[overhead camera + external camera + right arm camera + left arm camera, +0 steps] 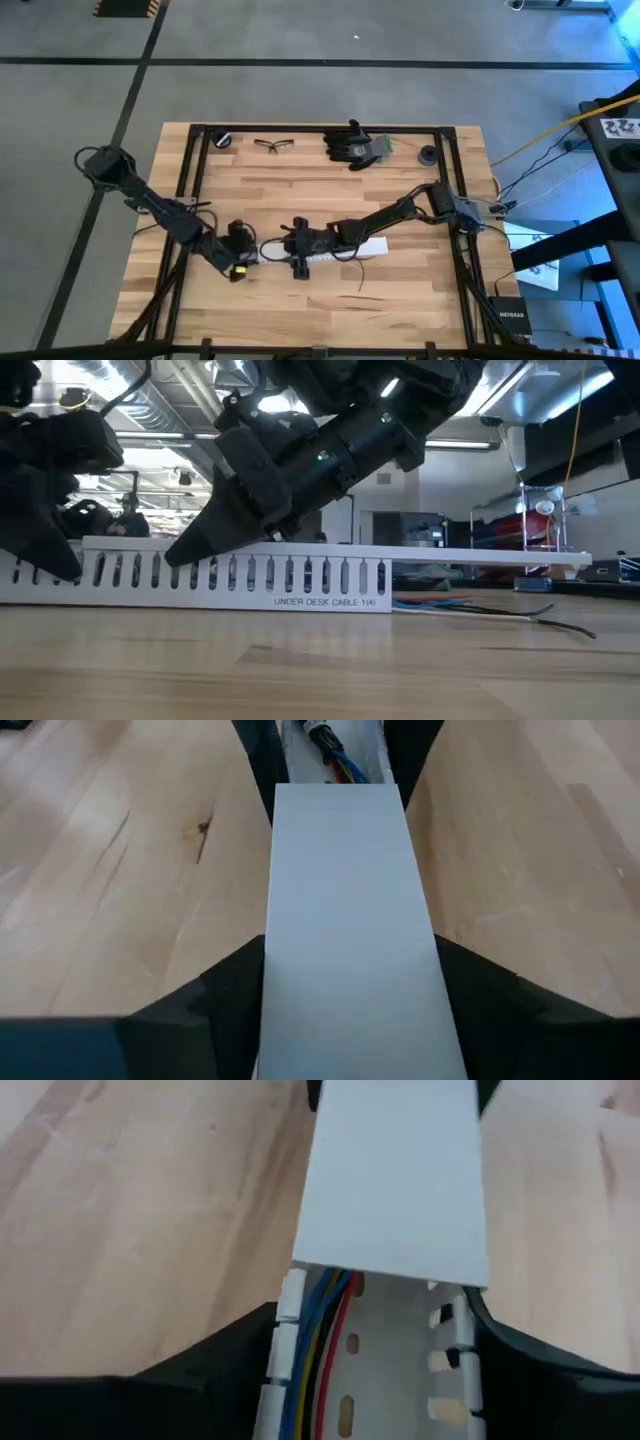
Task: Ziptie cables
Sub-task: Close the white cable duct
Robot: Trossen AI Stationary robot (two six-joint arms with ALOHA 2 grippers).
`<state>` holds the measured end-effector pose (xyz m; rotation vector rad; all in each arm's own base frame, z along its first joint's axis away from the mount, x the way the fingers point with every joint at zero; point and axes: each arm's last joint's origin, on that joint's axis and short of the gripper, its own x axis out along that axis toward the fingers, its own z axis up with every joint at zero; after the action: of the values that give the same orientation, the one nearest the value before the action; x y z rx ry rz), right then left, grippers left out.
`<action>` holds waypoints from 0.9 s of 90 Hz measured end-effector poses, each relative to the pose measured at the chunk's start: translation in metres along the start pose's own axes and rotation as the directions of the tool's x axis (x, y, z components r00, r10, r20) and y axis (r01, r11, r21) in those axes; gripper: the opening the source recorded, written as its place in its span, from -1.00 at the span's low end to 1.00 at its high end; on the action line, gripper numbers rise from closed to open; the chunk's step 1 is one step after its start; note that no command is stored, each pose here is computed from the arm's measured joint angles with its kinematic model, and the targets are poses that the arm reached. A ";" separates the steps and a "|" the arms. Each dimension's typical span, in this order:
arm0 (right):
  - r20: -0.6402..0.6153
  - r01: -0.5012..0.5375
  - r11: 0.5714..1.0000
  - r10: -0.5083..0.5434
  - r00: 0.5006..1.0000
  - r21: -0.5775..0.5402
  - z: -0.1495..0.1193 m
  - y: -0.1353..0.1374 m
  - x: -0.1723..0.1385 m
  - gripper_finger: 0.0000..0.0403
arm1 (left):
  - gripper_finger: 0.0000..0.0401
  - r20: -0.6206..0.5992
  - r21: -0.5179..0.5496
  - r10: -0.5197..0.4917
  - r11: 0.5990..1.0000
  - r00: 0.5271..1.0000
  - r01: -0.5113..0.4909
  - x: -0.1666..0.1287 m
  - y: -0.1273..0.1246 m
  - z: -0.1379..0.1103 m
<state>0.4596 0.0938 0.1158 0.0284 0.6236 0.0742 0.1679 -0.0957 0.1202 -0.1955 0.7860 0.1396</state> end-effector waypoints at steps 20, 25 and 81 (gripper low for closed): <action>-0.007 0.005 1.000 -0.005 1.000 -0.002 -0.001 0.000 0.000 0.12 | 0.46 -0.023 0.056 -0.045 0.997 0.999 0.046 -0.003 0.000 0.002; -0.013 0.000 1.000 0.000 1.000 -0.004 -0.001 0.000 0.000 0.12 | 0.45 -0.016 0.066 -0.057 0.996 0.998 0.058 -0.005 -0.002 0.003; 0.021 -0.009 1.000 0.008 1.000 0.005 0.001 0.001 0.000 0.12 | 0.17 0.098 0.084 -0.057 0.995 0.994 0.049 -0.010 -0.007 -0.006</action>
<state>0.4599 0.0946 0.1168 0.0364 0.6025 0.0806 0.1587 -0.1047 0.1241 -0.1309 0.6850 0.0668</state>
